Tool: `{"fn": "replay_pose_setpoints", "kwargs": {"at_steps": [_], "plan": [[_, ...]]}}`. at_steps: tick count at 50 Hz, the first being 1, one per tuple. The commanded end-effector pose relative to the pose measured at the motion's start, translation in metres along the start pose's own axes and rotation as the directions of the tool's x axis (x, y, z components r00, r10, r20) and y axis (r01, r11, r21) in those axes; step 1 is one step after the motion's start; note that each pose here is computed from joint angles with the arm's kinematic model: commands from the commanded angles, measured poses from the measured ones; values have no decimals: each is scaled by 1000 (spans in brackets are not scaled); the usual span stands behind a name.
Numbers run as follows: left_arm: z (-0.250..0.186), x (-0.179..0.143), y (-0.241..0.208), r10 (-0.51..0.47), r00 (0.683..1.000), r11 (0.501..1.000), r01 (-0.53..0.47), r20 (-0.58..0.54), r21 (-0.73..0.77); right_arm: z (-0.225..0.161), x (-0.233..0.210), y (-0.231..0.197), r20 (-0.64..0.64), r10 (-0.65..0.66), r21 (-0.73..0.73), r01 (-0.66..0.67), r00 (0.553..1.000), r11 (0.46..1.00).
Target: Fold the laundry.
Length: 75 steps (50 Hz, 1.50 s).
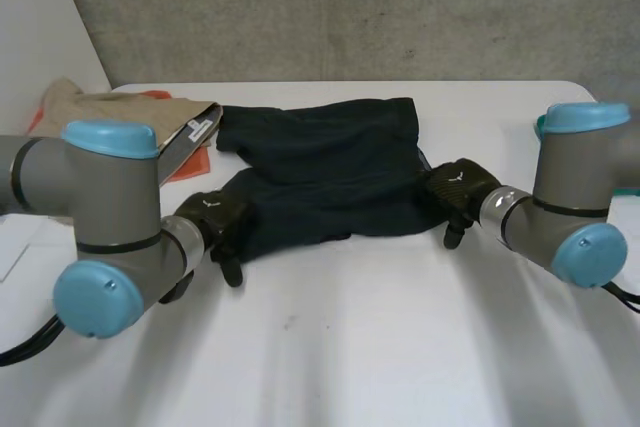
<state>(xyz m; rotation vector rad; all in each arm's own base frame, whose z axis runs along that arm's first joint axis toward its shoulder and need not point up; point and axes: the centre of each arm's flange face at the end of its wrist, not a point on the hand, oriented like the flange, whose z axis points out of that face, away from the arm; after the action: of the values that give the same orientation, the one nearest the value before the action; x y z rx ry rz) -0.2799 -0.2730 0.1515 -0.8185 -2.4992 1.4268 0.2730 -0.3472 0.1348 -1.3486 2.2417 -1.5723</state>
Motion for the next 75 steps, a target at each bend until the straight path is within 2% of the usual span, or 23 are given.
{"fn": "replay_pose_setpoints", "kwargs": {"at_steps": [1, 14, 19, 28, 36, 39, 43, 44, 47, 49, 52, 56, 59, 63, 64, 69, 75], "plan": [[27, -14, -9, 83, 991, 995, -89, 102, 51, 19, -1, 3, -49, -22, 79, 26, 999, 997], [68, -16, -18, 158, 977, 980, -173, 144, 98, 43, 0, -3, -148, -45, 223, 77, 988, 972], [74, -16, -20, 165, 976, 978, -181, 144, 107, 50, 0, 0, -173, -49, 226, 88, 984, 970], [47, -15, -38, 157, 977, 977, -175, 141, 124, 37, 11, -7, -199, -34, 204, 75, 979, 976], [-2, -11, -47, 167, 984, 979, -174, 68, 103, -16, 14, -16, -97, 0, 78, 7, 995, 997], [-25, -6, -40, 182, 983, 982, -182, 12, 45, -49, 10, -16, -13, 10, -33, -11, 1000, 999], [-53, 3, -19, 211, 975, 974, -216, -70, -73, -97, -2, -10, 127, -10, -214, 37, 992, 976], [-63, 7, -9, 228, 968, 963, -241, -108, -124, -118, -6, -7, 183, -18, -282, 70, 983, 957], [-80, 15, 7, 253, 952, 938, -285, -173, -196, -150, -12, -6, 266, -23, -356, 120, 964, 927], [-96, 25, 22, 276, 929, 908, -336, -245, -252, -179, -20, -6, 337, -24, -394, 164, 941, 904], [-113, 39, 36, 301, 897, 870, -398, -324, -292, -199, -27, -8, 370, -40, -386, 193, 928, 902], [-122, 50, 41, 331, 874, 850, -440, -356, -291, -205, -34, -8, 380, -44, -369, 195, 924, 909], [-121, 50, 35, 356, 876, 852, -447, -326, -272, -200, -34, -9, 365, -57, -350, 194, 929, 917], [-105, 39, 6, 380, 902, 887, -418, -204, -194, -176, -27, -16, 259, -51, -300, 130, 965, 945], [-96, 33, -8, 379, 914, 905, -399, -145, -149, -165, -22, -21, 196, -34, -268, 87, 980, 960], [-57, 10, -43, 330, 944, 943, -330, 2, -33, -128, -7, -34, 28, 33, -153, -28, 999, 988], [-8, -11, -61, 265, 960, 964, -267, 91, 7, -79, 5, -43, -131, 28, -15, -31, 991, 999]]}}
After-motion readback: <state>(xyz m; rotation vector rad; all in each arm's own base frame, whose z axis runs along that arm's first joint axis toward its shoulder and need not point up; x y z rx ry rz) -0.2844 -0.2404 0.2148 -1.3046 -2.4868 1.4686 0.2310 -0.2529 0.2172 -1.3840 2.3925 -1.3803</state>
